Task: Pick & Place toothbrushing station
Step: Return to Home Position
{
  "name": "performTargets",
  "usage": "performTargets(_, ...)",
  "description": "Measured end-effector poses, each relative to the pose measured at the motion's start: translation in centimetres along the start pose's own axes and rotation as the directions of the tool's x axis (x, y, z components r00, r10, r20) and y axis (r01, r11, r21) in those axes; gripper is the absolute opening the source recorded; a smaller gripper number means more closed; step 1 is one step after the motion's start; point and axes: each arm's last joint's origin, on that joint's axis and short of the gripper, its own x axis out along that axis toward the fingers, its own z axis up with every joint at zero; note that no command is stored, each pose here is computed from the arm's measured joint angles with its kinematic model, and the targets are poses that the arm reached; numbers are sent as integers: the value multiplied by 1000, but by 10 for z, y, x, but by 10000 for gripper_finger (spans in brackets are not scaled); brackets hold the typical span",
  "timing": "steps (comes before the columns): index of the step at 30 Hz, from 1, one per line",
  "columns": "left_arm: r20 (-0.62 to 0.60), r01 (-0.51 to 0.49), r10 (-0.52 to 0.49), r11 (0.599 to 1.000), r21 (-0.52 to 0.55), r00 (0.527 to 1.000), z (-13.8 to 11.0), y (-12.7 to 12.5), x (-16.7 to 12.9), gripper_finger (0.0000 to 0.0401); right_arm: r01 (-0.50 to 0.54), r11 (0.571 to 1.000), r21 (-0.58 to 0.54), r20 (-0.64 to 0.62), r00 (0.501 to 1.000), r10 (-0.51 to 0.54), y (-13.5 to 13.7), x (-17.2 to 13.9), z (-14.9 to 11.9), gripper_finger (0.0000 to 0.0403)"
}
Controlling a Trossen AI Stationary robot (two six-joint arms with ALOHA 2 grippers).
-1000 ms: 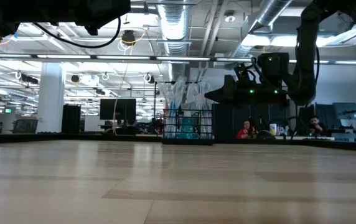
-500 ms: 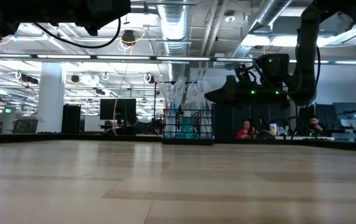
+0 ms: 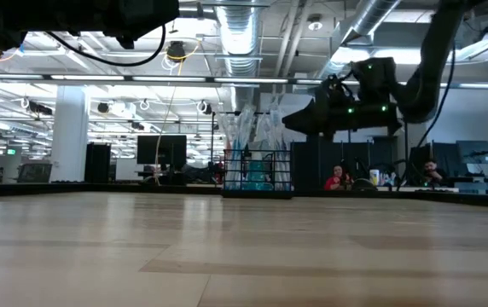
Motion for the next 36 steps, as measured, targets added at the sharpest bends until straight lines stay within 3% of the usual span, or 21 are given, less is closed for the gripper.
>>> performTargets(6, -1, 0, 0, 1000, 1, 1000, 0, 0, 0, 108, 11, 1000, 26, -91, 996, -9, 7, -13, 23, 124)
performTargets(12, -1, 0, 0, 1000, 1, 1000, 0, 0, 0, 108, -115, 992, 60, -155, 980, 123, 22, -26, 41, 121)
performTargets(23, -2, 0, 0, 1000, 1, 1000, 0, 0, 0, 108, -208, 964, 164, -335, 908, 253, 68, -39, 38, 116)
performTargets(30, -5, 1, -1, 1000, 2, 1000, -1, 0, 0, 108, -159, 984, 86, -271, 946, 176, 97, -44, 50, 100)
performTargets(36, -8, 2, -2, 1000, 4, 1000, -1, 0, 0, 108, -206, 978, 29, -214, 954, 208, 108, -65, 73, 82)
